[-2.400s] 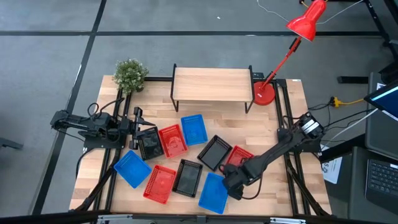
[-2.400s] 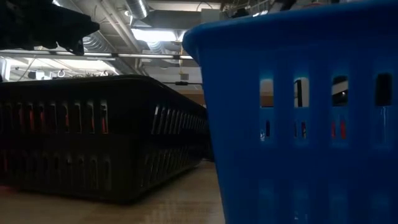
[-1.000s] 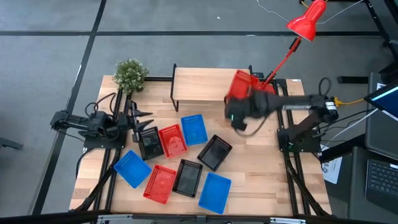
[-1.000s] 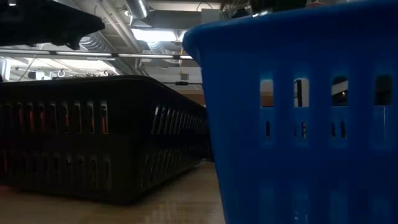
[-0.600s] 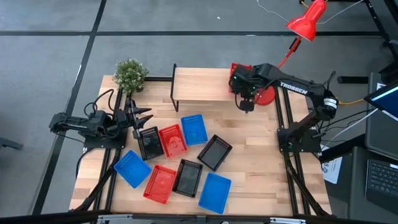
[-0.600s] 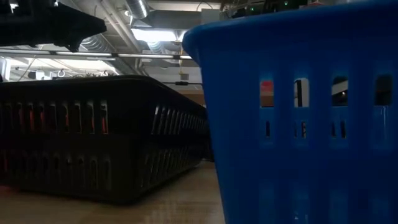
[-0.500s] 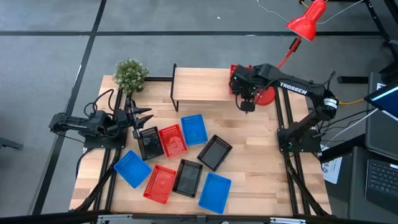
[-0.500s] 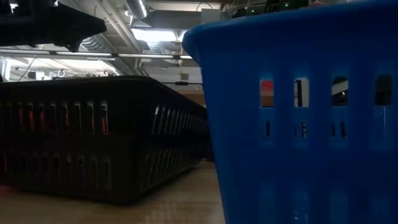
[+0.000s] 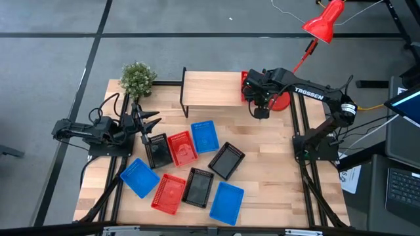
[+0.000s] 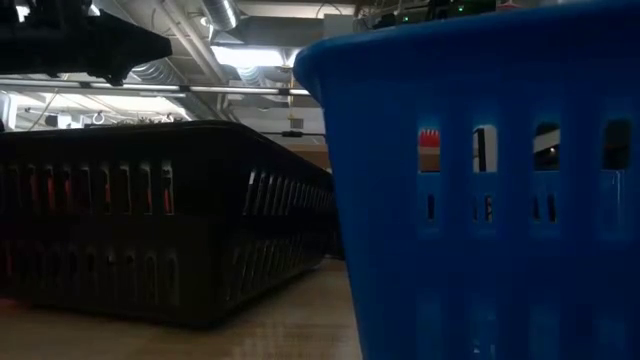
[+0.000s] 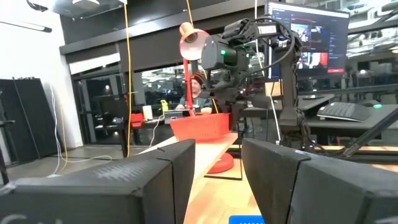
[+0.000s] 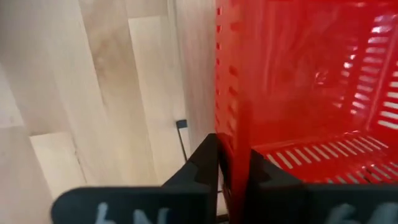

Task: Stack baskets on shelf by color
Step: Put the right red basket on the shelf, then put the top blue basket on the shelf

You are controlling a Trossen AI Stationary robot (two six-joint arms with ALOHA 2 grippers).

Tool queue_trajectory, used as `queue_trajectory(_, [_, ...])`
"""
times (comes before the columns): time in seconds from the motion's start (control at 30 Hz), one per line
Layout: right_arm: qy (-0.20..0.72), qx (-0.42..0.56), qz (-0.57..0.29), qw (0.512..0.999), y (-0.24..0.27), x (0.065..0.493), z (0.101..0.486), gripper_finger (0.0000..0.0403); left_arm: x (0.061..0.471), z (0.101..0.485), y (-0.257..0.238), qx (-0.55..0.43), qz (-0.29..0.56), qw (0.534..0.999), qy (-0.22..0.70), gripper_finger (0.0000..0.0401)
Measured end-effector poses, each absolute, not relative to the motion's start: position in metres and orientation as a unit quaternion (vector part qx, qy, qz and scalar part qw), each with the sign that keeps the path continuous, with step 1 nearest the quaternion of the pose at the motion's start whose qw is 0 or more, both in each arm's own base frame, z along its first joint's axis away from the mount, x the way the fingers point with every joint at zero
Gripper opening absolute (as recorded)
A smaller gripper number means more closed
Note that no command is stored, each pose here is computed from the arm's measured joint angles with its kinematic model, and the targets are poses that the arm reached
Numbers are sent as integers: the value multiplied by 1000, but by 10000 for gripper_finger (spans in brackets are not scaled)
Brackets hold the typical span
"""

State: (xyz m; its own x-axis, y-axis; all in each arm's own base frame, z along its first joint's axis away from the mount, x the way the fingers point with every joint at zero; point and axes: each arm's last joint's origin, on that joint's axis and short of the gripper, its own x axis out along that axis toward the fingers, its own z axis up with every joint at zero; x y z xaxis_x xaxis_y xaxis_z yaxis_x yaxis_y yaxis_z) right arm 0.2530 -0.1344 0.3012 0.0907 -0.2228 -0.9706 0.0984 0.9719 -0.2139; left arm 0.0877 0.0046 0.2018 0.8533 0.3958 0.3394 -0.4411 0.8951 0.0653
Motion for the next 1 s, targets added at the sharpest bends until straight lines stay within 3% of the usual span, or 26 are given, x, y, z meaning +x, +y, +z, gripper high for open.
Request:
queue_trajectory(0.67, [665,-55,-105,737,-127,253,305,157,88,202,5,71,219,960,-161,128])
queue_trajectory(1.0, [620,-87,-121,770,-112,260,349,195,88,202,5,71,219,960,-161,128])
